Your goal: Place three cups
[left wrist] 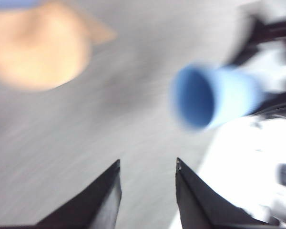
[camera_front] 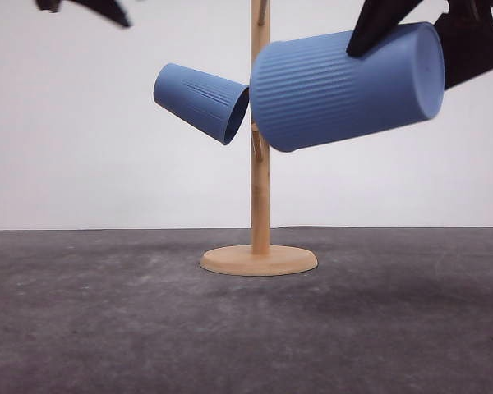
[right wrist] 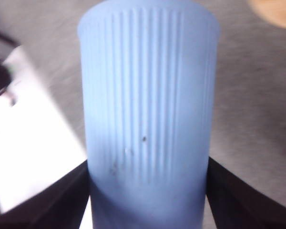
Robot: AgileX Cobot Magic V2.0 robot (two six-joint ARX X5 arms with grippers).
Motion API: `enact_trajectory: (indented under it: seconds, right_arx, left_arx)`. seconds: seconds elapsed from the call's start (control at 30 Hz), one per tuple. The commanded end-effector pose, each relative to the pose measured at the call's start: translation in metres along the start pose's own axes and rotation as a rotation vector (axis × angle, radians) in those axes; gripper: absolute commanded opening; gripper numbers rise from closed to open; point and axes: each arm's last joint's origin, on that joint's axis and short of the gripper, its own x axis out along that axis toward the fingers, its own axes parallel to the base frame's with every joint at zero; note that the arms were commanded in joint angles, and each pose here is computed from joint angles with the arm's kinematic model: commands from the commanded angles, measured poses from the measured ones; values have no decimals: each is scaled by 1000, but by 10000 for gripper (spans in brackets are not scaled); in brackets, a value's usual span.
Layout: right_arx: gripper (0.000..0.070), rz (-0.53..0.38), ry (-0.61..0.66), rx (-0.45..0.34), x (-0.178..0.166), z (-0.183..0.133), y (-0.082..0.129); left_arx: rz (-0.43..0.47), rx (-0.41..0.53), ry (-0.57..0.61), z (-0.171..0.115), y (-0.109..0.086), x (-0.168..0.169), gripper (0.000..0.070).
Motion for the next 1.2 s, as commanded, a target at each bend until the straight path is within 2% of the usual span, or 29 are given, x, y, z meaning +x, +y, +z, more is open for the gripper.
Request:
enact_trajectory:
  seconds: [0.0, 0.13, 0.23, 0.5, 0.83, 1.17]
  right_arx:
    - [319, -23, -42, 71, -4, 10, 7]
    - [319, -92, -82, 125, -2, 22, 14]
    - [319, -100, -71, 153, 6, 29, 12]
    - [319, -136, -48, 204, 36, 54, -4]
    - [319, -206, -65, 229, 54, 86, -16]
    - [320, -261, -99, 291, 63, 97, -38]
  left_arx:
    - [127, -92, 15, 0, -1, -9, 206]
    - [419, -203, 59, -3, 6, -13, 206]
    - [537, -233, 73, -5, 9, -15, 204]
    - [551, -234, 70, -5, 9, -16, 204]
    - [550, -235, 71, -5, 9, -16, 204]
    - [551, -235, 71, -5, 9, -16, 204]
